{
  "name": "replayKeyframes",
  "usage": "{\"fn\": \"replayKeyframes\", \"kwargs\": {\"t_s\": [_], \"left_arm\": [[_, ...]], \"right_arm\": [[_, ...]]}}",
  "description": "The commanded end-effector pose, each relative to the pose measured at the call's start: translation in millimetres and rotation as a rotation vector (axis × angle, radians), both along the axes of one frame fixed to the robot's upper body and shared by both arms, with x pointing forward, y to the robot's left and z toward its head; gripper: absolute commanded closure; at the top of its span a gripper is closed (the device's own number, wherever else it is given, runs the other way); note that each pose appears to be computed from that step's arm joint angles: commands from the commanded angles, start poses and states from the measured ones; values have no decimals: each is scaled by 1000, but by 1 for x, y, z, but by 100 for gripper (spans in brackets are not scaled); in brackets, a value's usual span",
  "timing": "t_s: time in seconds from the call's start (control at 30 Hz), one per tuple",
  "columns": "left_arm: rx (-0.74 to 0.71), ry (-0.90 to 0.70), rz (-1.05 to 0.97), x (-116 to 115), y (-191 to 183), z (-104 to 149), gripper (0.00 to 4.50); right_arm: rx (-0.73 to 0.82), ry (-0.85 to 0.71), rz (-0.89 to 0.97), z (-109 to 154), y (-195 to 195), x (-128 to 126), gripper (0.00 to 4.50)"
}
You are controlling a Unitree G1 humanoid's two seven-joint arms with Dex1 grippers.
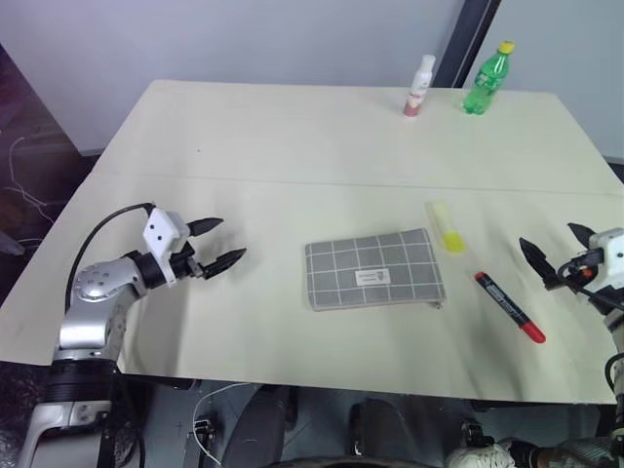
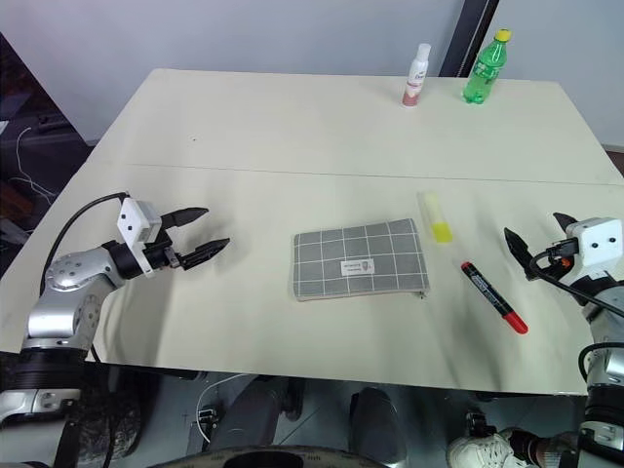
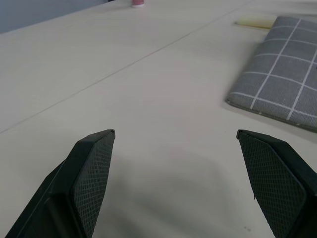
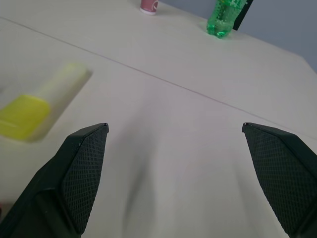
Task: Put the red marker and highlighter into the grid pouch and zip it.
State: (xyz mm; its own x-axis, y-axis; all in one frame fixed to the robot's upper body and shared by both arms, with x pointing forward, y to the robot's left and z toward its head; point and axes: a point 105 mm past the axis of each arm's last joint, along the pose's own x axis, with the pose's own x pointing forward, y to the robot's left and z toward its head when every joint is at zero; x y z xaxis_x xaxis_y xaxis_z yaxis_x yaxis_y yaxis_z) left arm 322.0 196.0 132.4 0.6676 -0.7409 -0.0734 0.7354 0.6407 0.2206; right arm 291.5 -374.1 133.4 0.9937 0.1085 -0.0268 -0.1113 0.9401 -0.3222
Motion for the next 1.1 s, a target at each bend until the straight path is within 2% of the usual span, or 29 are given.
{"fn": "replayKeyframes", "kwargs": {"t_s": [0.03,0.27,0.63,1.03,1.1], "left_arm": [[-12,-69,-10,-1,-5,11,34],[-11,-66,-30,-5,-16,4,34],[-24,-84,-113,-12,-20,7,34],[49,-139,-148,-15,-21,6,34],[57,-138,-148,-15,-21,4,31]], "right_arm": [[-42,-25,-4,12,-5,-3,0],[-47,-13,-8,13,-7,-9,0],[-46,-33,-42,14,-11,-13,0],[-8,-36,-40,14,-9,-8,0],[28,-36,-18,16,-4,-7,53]]}}
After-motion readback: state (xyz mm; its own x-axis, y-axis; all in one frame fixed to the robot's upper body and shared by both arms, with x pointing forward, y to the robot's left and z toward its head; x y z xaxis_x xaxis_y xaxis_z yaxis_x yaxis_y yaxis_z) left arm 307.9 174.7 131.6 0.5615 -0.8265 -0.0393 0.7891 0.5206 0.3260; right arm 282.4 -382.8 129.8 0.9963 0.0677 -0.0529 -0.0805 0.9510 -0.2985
